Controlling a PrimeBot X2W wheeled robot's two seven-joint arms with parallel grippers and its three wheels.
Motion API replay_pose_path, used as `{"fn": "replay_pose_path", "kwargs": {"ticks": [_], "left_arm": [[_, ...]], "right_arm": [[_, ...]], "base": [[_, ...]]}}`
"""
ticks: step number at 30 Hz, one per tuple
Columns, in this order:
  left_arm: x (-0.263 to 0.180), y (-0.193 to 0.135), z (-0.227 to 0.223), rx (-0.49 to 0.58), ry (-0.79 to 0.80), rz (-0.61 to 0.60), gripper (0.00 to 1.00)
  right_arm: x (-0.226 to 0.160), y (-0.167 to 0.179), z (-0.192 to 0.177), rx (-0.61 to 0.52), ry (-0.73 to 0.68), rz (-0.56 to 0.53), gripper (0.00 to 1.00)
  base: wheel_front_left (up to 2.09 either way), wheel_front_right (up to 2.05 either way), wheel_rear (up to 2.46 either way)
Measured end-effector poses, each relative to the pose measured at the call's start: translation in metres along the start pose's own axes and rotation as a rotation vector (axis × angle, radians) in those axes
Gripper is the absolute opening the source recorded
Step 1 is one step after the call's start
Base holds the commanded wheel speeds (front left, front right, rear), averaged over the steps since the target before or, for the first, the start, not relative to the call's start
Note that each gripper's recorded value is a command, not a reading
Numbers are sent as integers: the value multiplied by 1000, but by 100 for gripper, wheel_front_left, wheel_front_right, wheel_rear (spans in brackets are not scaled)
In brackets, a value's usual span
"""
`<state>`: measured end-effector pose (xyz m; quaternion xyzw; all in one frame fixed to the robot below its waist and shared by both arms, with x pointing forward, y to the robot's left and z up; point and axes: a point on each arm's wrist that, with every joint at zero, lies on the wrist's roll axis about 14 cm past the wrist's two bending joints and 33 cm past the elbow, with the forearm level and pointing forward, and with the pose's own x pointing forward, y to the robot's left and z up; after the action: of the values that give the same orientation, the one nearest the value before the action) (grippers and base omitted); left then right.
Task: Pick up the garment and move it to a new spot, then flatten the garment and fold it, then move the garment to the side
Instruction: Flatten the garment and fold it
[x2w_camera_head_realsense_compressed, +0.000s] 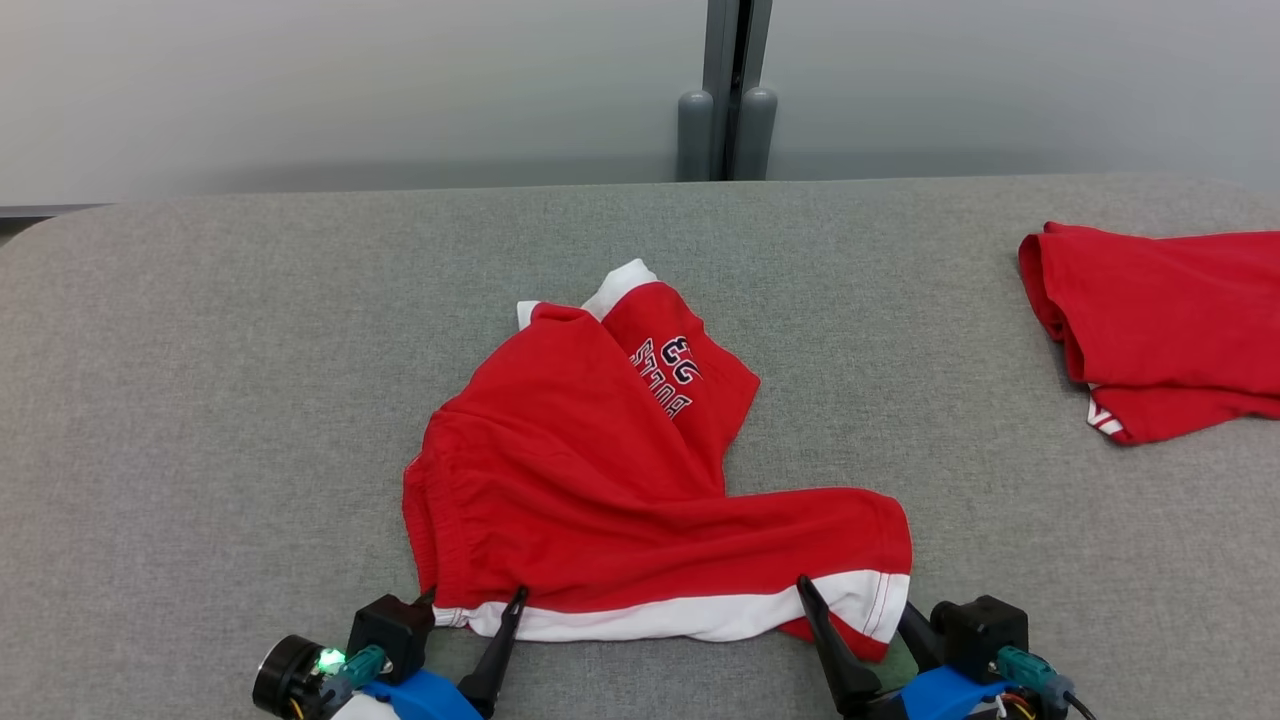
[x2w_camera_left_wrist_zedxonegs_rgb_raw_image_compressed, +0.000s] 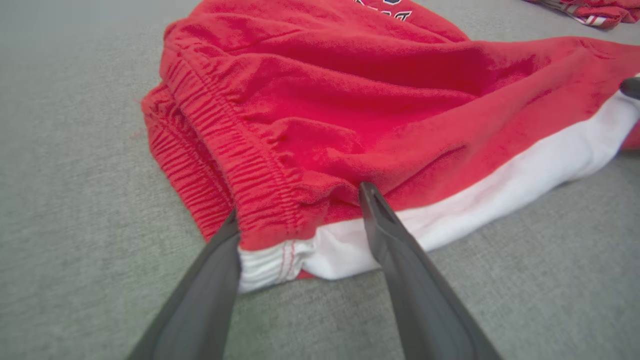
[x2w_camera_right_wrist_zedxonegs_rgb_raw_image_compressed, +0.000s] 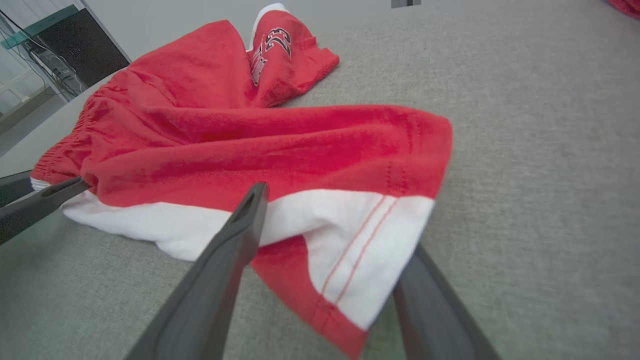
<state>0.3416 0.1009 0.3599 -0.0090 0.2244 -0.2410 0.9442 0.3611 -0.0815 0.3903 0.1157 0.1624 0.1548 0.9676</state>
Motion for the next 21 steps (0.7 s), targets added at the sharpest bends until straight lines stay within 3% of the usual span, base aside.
{"fn": "replay_pose_path", "kwargs": {"ticks": [2, 3, 4, 5, 6, 21], "left_arm": [[2, -1, -3, -12, 13, -4, 100], [3, -2, -4, -19, 16, -6, 100], [4, -3, -5, -21, 25, -9, 48], [5, -4, -5, -24, 27, -12, 4], [6, -5, -4, -28, 26, -14, 0], [6, -1, 93, -89, -274, -31, 0]], "right_arm": [[1, 1, -1, 9, 3, 4, 100], [3, 3, -2, 12, 8, 10, 43], [4, 5, -2, 11, 9, 18, 0], [5, 8, 0, 10, 6, 26, 0], [6, 9, 2, 8, 1, 32, 0], [2, 16, 72, -84, -205, 116, 0]], "base": [[0, 0, 0], [0, 0, 0], [0, 0, 0], [0, 0, 0], [0, 0, 0], [0, 0, 0]]}}
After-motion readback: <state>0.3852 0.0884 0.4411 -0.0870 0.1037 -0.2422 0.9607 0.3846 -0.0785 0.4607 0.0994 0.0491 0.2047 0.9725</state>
